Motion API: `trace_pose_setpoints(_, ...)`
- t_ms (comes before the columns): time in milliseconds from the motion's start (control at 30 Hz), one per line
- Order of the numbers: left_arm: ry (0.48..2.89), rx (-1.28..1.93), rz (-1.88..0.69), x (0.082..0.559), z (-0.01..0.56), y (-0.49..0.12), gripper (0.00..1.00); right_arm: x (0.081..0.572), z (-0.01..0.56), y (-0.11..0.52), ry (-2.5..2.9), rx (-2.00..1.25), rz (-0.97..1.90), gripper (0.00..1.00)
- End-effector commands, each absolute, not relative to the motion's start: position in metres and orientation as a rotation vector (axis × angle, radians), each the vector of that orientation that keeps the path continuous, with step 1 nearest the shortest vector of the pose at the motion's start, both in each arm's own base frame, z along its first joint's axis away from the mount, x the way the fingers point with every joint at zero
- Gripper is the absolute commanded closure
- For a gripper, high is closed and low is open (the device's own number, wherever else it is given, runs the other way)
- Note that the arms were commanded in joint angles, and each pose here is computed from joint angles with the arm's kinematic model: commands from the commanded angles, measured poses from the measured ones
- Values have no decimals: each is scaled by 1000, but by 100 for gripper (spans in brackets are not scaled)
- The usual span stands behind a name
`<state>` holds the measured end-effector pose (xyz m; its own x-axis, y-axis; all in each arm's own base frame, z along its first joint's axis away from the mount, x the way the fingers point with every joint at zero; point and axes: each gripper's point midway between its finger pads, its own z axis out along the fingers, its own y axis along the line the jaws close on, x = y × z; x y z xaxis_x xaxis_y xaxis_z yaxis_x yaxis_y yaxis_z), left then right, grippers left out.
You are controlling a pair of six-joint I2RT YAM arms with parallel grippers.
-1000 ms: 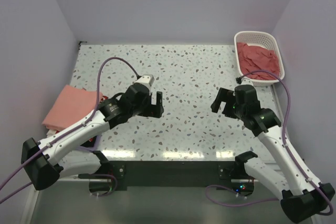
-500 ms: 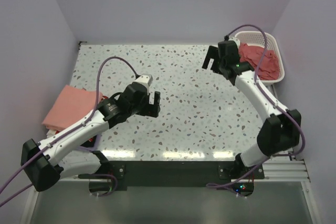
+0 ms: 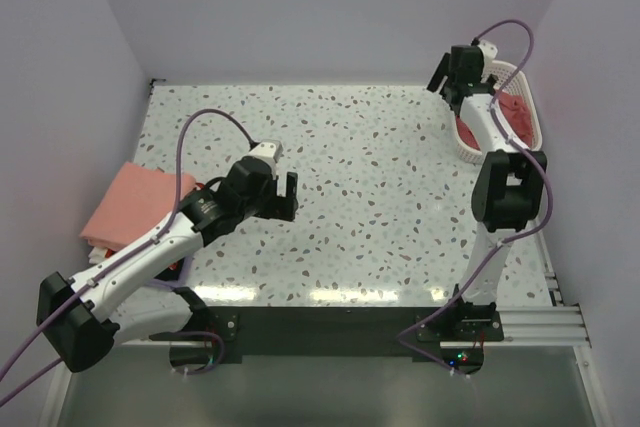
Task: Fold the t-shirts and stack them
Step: Grab the tshirt from the pile
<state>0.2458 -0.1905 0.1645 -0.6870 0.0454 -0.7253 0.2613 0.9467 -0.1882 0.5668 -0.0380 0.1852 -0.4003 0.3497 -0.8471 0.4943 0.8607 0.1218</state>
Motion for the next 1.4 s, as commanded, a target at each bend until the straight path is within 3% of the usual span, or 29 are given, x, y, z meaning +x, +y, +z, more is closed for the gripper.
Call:
trace_pose_setpoints(0, 2258, 239, -399, 249, 175, -195, 0, 574, 187, -97, 1918, 775, -252, 1)
trace_pose_setpoints(433, 2288, 288, -456, 243, 168, -205, 0, 583, 115, -164, 1917, 921, -355, 2)
trace_pose_setpoints(1000, 2358, 340, -471, 240, 148, -214, 0, 595, 75, -210, 1852, 998, -356, 7)
trace_pose_setpoints(1167, 2371, 347, -471, 240, 144, -216, 0, 600, 77, -214, 1835, 967, -353, 29)
trace_pose_setpoints(1200, 2373, 343, -470, 240, 144, -215, 0, 601, 78, -216, 1836, 960, -359, 45)
trace_pose_setpoints(1267, 2374, 349, -471, 241, 143, -217, 0, 603, 80, -215, 1838, 947, -350, 65)
trace_pose_setpoints(1300, 2379, 349, -470, 241, 142, -216, 0, 602, 80, -215, 1839, 939, -352, 79)
trace_pose_setpoints(1367, 2379, 354, -473, 241, 142, -217, 0, 604, 92, -214, 1817, 921, -342, 91)
